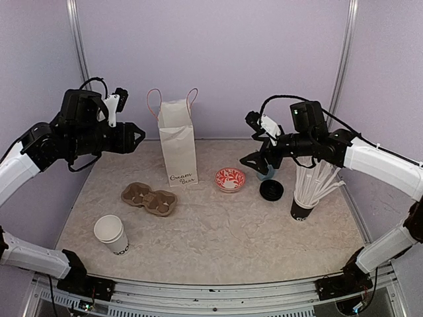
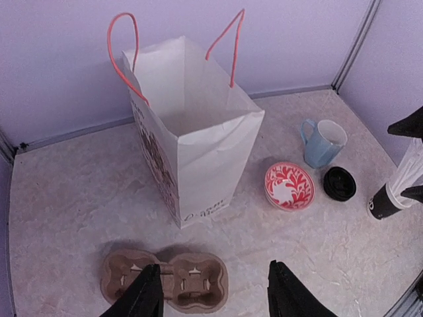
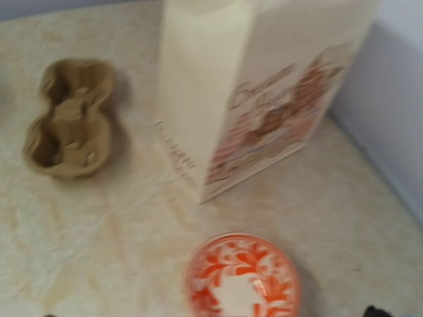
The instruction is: Pack the takeout coffee
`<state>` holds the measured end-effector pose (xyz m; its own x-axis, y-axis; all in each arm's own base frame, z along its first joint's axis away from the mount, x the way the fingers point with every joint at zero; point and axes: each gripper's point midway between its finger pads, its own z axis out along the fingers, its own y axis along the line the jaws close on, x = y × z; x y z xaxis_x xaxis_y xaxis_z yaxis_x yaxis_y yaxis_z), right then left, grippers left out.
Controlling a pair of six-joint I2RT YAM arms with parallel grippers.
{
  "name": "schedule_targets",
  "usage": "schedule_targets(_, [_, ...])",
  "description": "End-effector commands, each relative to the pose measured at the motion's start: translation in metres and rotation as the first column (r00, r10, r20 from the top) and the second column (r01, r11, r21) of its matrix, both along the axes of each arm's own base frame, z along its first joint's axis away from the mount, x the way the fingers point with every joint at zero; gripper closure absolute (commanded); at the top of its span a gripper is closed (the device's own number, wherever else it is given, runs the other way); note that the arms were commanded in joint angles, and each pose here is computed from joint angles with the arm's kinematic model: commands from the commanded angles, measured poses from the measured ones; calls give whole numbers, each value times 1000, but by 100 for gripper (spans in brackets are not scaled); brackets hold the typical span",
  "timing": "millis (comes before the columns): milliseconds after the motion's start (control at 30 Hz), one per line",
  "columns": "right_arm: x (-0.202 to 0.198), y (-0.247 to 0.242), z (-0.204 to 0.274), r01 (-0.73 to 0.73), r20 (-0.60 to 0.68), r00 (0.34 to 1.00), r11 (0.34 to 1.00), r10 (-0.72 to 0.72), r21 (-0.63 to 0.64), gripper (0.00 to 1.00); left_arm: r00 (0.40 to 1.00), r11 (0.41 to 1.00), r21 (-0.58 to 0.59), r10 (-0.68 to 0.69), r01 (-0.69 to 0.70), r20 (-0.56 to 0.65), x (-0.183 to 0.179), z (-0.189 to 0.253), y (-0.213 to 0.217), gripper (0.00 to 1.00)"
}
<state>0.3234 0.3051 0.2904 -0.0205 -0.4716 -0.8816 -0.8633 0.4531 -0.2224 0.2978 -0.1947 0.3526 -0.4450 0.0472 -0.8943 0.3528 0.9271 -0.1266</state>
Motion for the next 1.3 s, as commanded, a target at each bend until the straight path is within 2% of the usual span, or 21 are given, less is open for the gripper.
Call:
schedule_targets(0, [-5, 15, -9, -46, 36, 998, 999, 47, -24, 1, 972, 994, 101, -25, 51, -235, -35, -49, -2, 48])
schedule_targets(200, [-27, 23, -18, -187, 48, 980, 979, 191, -87, 4, 899, 974, 192, -26, 122, -438, -76, -98, -3, 58])
schedule_targets(500, [-61, 22, -47, -359, 34, 930, 923, 366, -139, 21, 788, 960, 263, 87, 97, -609, -125, -143, 16, 58])
schedule_targets(667, [-66, 22, -59, -393, 14, 916, 907, 400, -154, 29, 719, 929, 367, 217, 57, -660, -139, -177, 40, 58])
schedule_targets(833, [-69, 22, -63, -409, 6, 910, 899, 415, -160, 34, 661, 912, 408, 276, 51, -698, -151, -198, 51, 59])
schedule_targets(1033, [-72, 23, -70, -423, -6, 904, 891, 428, -162, 36, 639, 923, 383, 266, 47, -721, -155, -207, 48, 60])
schedule_targets(1267, [-75, 22, -74, -430, -10, 901, 888, 434, -162, 37, 621, 904, 424, 302, 53, -723, -154, -218, 55, 71])
